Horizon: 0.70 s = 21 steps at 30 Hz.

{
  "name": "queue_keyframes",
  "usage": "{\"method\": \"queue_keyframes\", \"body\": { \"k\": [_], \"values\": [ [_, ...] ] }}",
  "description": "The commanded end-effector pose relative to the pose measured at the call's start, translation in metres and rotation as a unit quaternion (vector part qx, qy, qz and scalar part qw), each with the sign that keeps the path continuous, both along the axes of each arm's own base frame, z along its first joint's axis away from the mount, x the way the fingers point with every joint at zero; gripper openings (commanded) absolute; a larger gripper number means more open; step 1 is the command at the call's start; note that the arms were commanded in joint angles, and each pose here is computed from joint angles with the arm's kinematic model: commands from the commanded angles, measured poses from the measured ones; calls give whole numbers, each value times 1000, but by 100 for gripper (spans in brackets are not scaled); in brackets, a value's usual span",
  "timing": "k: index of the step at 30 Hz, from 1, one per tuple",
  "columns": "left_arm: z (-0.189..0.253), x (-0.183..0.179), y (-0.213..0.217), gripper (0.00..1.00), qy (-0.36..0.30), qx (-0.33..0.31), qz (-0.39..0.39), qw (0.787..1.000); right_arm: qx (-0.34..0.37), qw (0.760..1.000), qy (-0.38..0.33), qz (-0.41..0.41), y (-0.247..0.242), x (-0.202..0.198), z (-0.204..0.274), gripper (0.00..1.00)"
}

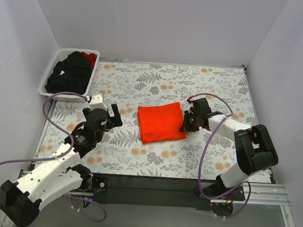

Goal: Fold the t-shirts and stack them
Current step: Neatly place the folded tshirt to the corner

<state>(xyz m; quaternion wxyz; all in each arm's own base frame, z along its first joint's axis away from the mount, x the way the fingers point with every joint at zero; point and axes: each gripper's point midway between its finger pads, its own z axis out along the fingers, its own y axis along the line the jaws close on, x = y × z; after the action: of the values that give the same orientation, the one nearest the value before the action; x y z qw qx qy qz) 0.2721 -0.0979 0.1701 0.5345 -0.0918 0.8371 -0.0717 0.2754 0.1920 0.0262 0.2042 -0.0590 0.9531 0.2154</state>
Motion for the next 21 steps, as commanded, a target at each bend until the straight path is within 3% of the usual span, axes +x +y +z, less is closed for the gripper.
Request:
{"method": "queue_keyframes", "body": {
  "k": [1, 13, 21],
  "values": [
    [6, 0, 5, 96, -8, -1, 6, 1000, -10, 999, -40, -28, -27, 46, 10, 1],
    [-6, 5, 13, 96, 8, 14, 23, 1000, -120, 977, -128, -119, -157, 183, 25, 1],
    [-20, 11, 18, 96, 28, 32, 37, 998, -190, 942, -177, -211, -271, 266, 45, 1]
  ]
}}
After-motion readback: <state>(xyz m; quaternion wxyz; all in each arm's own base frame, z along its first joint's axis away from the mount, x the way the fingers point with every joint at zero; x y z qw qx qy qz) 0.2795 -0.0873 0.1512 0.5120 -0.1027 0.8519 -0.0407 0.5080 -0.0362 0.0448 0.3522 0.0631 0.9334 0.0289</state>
